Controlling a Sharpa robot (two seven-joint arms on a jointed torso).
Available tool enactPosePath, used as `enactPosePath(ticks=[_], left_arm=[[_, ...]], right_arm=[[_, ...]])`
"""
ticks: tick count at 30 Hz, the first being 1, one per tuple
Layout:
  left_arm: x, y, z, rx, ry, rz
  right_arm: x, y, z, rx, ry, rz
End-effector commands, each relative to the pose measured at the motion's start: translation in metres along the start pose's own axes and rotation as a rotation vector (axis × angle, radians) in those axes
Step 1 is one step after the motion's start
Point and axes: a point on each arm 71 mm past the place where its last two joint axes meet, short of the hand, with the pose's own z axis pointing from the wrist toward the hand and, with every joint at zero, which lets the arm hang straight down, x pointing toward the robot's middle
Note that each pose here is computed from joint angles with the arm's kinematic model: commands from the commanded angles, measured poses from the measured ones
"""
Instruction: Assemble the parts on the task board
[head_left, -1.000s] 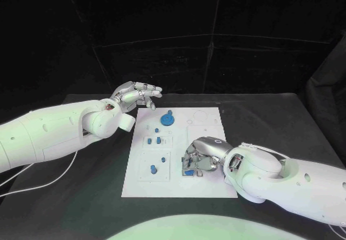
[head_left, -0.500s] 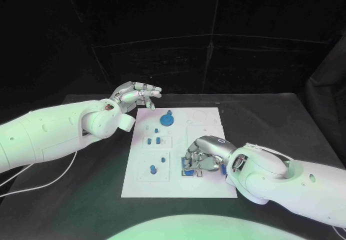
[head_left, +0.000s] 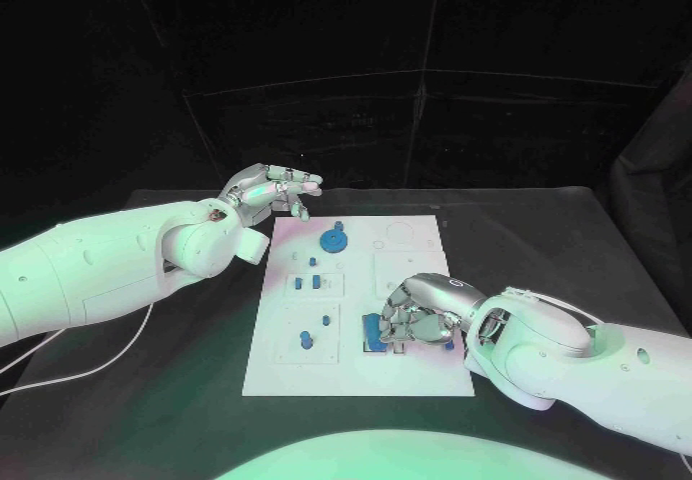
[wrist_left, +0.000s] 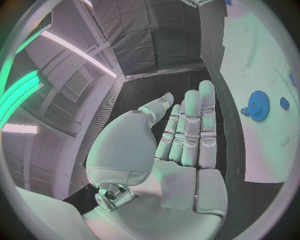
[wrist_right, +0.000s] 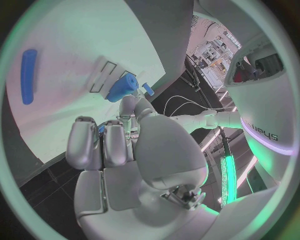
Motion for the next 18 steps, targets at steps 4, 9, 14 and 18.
enactPosePath(ticks=[4,9,14,18], left_arm=[[0.0009,-0.001,0.0003,0.002,0.009,-0.007],[0.0007,-0.001,0.0001,0.002,0.008,-0.007],[0.001,-0.0011,0.0001,0.001,0.009,-0.007],[0.0007,-0.0011,0.0001,0.001,0.008,-0.007]], right_arm=[[0.005,0.0,0.001,0.006,0.076,-0.018],[0.006,0.0,0.004,0.01,0.079,-0.035],[0.007,0.001,0.008,0.011,0.076,-0.045],[0.008,0.003,0.011,0.003,0.075,-0.046]])
